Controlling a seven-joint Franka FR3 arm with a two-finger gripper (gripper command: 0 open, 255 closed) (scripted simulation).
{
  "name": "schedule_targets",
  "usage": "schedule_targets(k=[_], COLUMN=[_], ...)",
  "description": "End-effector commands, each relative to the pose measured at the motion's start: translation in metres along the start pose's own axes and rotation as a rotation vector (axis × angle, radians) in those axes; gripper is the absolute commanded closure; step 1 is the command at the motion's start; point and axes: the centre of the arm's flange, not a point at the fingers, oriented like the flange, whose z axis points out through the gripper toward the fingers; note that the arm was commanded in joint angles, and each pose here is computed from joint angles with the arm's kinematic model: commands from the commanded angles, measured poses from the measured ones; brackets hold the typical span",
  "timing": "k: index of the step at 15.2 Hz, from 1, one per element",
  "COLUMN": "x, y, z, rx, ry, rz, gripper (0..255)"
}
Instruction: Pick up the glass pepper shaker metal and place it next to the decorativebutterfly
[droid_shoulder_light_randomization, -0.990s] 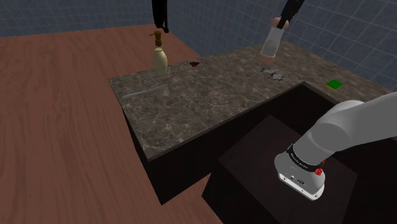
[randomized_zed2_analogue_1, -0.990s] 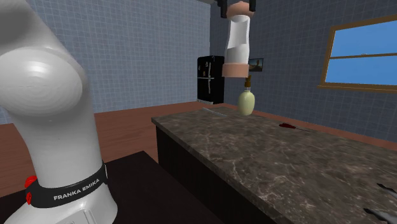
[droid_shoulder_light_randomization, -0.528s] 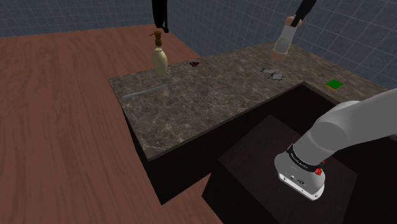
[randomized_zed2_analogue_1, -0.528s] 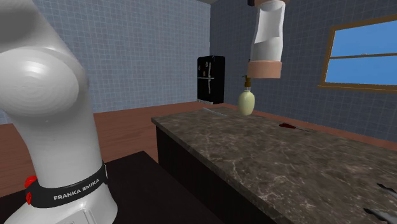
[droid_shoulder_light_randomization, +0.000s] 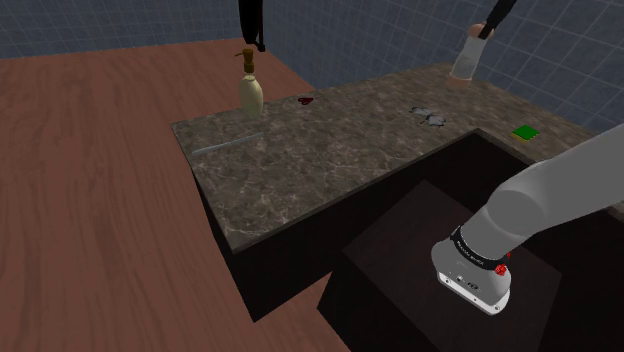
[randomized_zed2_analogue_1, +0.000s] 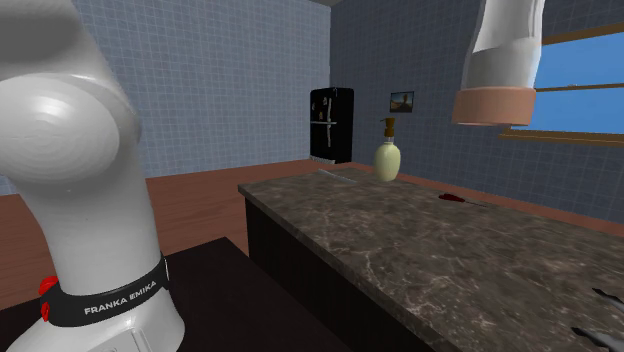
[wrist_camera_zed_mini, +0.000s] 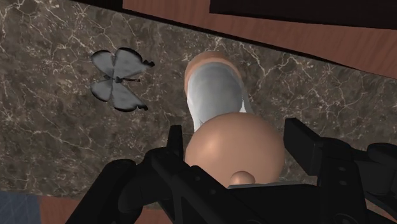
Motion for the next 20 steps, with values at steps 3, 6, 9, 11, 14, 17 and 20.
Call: schedule_targets(k=[3, 6, 9, 11, 14, 17, 20], x=[-0.02, -0.033, -0.046, -0.053, -0.054, -0.055, -0.057], y=[0.052, 0.089, 0.127, 0.147, 0.147, 0.147, 0.147], z=[-0.001, -0.002, -0.004, -0.005, 0.011, 0.026, 0.042], rx=[-0.002, -0.002, -0.002, -0.002, -0.002, -0.002, -0.002], ry=[0.0, 0.0, 0.0, 0.0, 0.0, 0.0, 0.0], rz=[-0.002, -0.002, -0.002, -0.002, -0.002, -0.002, -0.002], gripper=[255, 255, 255, 255, 255, 255, 255])
